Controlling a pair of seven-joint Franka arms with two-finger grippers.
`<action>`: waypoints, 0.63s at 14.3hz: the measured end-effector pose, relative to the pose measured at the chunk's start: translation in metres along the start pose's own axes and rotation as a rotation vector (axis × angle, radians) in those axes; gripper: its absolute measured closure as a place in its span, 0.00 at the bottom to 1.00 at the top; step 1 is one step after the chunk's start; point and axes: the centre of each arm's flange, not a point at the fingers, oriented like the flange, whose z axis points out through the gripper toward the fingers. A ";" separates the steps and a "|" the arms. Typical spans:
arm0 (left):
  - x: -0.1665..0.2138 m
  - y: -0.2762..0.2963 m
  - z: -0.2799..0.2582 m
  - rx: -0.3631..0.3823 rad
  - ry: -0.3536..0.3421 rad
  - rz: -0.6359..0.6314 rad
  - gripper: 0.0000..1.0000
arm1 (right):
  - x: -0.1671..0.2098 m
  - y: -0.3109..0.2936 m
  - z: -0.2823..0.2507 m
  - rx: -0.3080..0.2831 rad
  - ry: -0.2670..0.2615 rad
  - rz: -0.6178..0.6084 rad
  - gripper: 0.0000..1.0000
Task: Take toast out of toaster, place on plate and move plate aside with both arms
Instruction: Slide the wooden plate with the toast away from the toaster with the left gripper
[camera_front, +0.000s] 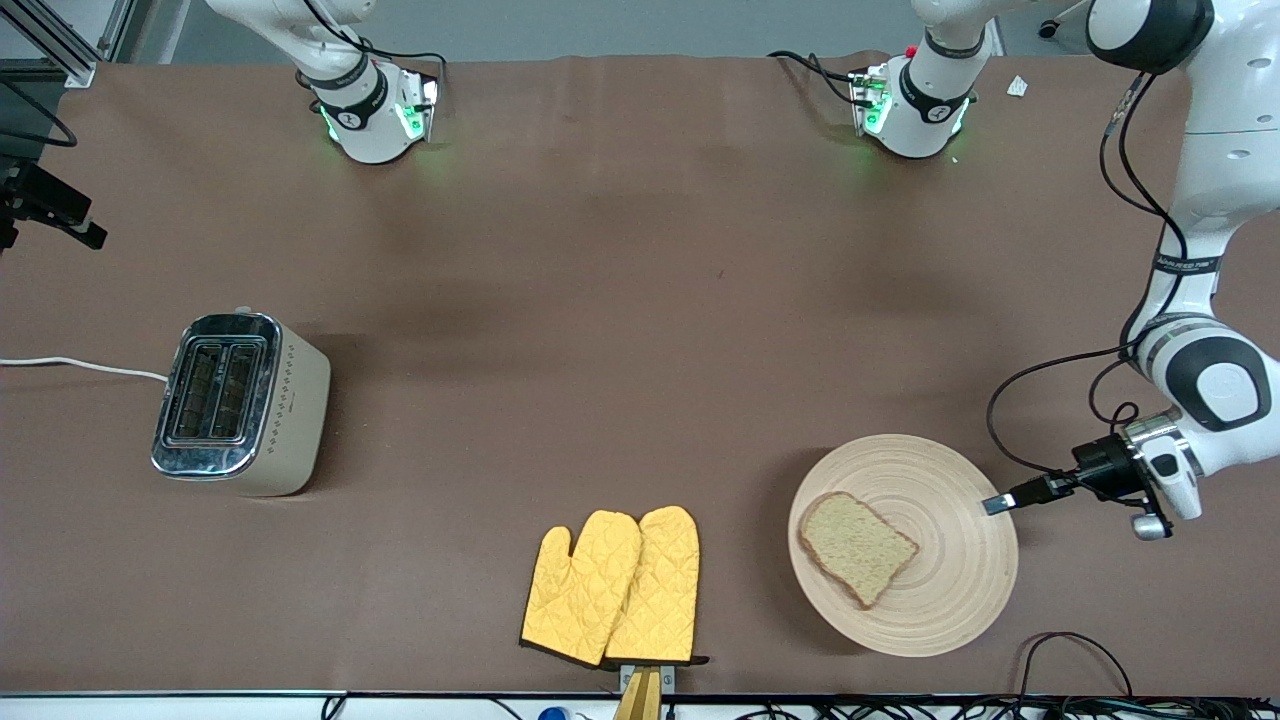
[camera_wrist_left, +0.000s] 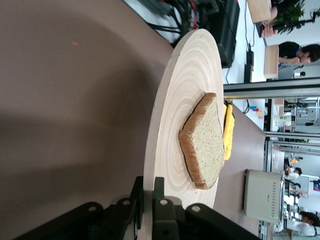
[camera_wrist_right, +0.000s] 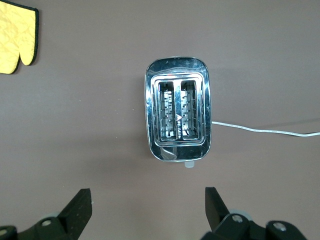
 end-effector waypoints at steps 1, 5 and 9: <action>-0.004 -0.016 -0.007 0.003 0.005 0.008 0.90 | 0.000 0.000 0.000 0.000 0.000 0.000 0.00; -0.045 -0.097 -0.035 0.009 0.006 0.052 0.90 | 0.000 0.001 0.000 0.000 0.000 0.001 0.00; -0.065 -0.129 -0.060 -0.025 0.015 0.031 0.90 | 0.000 0.001 0.000 0.000 0.000 0.001 0.00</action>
